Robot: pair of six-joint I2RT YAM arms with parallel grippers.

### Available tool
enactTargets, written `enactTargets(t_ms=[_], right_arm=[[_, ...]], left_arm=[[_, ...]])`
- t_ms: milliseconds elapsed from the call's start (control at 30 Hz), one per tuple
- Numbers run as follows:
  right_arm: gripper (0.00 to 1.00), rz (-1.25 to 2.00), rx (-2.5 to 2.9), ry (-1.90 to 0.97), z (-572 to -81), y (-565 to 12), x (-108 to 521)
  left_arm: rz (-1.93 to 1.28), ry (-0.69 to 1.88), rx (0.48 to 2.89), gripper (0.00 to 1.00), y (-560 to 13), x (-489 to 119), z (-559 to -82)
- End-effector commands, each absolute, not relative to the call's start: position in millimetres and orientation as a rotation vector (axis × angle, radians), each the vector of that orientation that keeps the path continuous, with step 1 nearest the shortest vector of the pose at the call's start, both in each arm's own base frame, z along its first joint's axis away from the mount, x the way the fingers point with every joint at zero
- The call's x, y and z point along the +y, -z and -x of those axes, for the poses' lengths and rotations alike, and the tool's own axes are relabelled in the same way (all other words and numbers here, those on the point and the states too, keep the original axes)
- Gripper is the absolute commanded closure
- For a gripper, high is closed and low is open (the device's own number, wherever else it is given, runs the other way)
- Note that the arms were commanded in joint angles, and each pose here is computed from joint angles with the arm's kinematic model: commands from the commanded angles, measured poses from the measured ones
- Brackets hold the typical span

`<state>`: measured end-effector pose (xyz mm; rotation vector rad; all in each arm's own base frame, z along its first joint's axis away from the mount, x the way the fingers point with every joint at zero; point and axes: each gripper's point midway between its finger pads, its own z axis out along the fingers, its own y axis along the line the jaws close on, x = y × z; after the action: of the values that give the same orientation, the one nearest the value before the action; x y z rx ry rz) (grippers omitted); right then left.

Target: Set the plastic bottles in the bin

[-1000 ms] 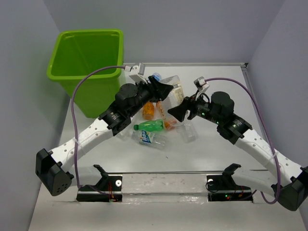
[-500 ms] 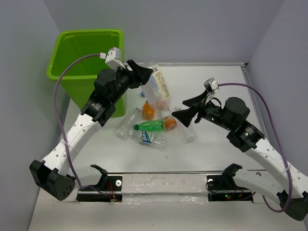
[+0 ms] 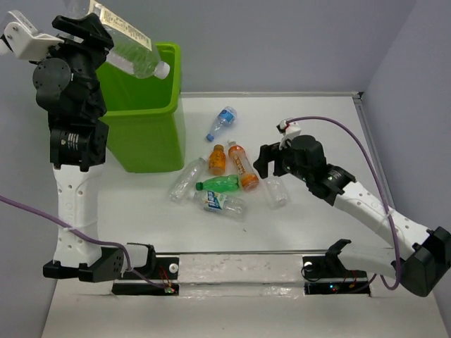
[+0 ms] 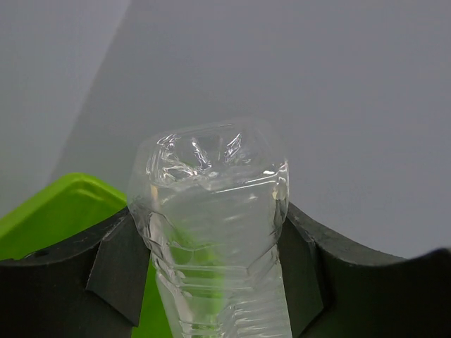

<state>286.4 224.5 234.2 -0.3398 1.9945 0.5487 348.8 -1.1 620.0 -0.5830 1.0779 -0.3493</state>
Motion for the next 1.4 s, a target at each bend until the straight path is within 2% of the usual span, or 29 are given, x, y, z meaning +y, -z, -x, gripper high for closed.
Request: enactTargets(t_ms=[0, 100, 167, 200, 233, 300, 333, 433, 667, 833, 900, 933, 1000, 1033, 1100, 1133, 1167, 1200, 1300, 1367], right_arm=[[0.06, 0.261, 2.074, -0.356, -309, -201, 196], [0.05, 0.236, 2.14, -0.309, -320, -177, 184], [0.03, 0.252, 2.216, -0.293, -324, -151, 182], [0.03, 0.263, 2.238, -0.297, -324, -143, 184], [0.03, 0.253, 2.261, -0.281, -326, -135, 180], [0.03, 0.253, 2.316, -0.255, -326, -117, 180], [0.04, 0.242, 2.335, -0.243, -324, -110, 178], [0.08, 0.23, 2.371, -0.227, -321, -96, 175], [0.13, 0.17, 2.453, -0.224, -307, -73, 171], [0.15, 0.131, 2.533, -0.175, -303, -50, 164], [0.16, 0.118, 2.555, -0.146, -303, -47, 161], [0.22, 0.102, 2.556, -0.14, -305, -47, 159], [0.27, 0.089, 2.547, -0.138, -305, -49, 158], [0.34, 0.076, 2.54, -0.137, -307, -52, 155], [0.43, 0.067, 2.515, -0.124, -308, -60, 151], [0.54, 0.062, 2.502, -0.121, -308, -64, 150], [0.58, 0.055, 2.49, -0.108, -308, -70, 147], [0.59, 0.04, 2.449, -0.122, -309, -87, 145], [0.59, 0.045, 2.358, -0.18, -308, -126, 146], [0.59, 0.068, 2.232, -0.296, -303, -173, 152]], left_arm=[[0.737, 0.106, 1.088, 0.96, -592, 59, -377], [0.809, -0.024, 1.063, 0.94, -579, 85, -384], [0.821, -0.093, 1.093, 0.82, -561, 92, -393], [0.825, -0.106, 1.103, 0.69, -554, 93, -399], [0.818, -0.112, 1.133, 0.39, -541, 91, -406], [0.786, -0.068, 1.168, 0.16, -532, 82, -414], [0.779, -0.057, 1.184, 0.01, -526, 79, -416], [0.744, -0.007, 1.2, 0.01, -524, 70, -416], [0.615, 0.132, 1.159, 0.01, -563, 34, -378], [0.436, 0.336, 1.246, 0.01, -567, -28, -351], [0.319, 0.463, 1.336, 0.01, -552, -65, -342], [0.262, 0.528, 1.407, 0.01, -529, -90, -341], [0.133, 0.675, 1.47, 0.01, -513, -129, -322], [0.105, 0.711, 1.542, 0.01, -484, -144, -322], [0.011, 0.825, 1.598, 0.01, -464, -176, -300], [-0.022, 0.862, 1.65, 0.01, -441, -191, -290], [-0.029, 0.903, 1.678, 0.01, -429, -202, -285], [-0.049, 0.923, 1.731, 0.01, -405, -213, -281], [-0.122, 1.013, 1.788, 0.01, -380, -248, -260], [-0.149, 1.064, 1.805, 0.01, -365, -270, -255]])
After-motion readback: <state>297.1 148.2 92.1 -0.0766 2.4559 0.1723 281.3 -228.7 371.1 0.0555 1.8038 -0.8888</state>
